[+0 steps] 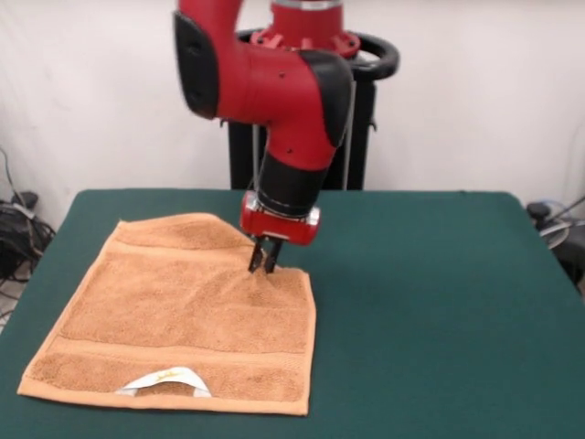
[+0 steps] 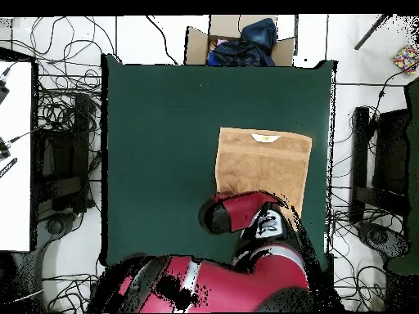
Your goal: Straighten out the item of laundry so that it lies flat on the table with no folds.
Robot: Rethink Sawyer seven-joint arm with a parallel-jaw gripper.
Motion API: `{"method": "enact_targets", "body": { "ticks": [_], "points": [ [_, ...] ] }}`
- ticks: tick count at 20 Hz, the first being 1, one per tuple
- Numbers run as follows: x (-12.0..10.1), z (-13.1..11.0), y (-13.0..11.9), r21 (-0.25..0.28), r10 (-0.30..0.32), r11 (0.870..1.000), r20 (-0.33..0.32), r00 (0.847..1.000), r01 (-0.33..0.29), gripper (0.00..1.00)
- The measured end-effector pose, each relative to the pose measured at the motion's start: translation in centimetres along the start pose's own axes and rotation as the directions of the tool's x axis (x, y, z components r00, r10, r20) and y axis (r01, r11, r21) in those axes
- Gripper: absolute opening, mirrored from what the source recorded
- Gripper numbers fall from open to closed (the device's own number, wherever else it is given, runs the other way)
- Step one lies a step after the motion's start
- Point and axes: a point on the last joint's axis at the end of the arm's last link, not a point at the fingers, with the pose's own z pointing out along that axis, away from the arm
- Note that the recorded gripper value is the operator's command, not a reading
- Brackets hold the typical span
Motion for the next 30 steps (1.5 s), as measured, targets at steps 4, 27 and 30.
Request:
{"method": "enact_targets", "body": {
  "ticks": [4, 27, 30],
  "points": [
    [-1.6, 0.1, -1.5, -0.07, 0.201, 0.974, -0.164, 0.966, -0.215, 0.0],
    [-6.6, 5.0, -7.8, -0.235, 0.234, 0.78, -0.75, 0.619, -0.58, 0.0],
    [-6.6, 5.2, -7.8, -0.255, 0.205, 0.78, -0.758, 0.62, -0.571, 0.0]
  ]
}}
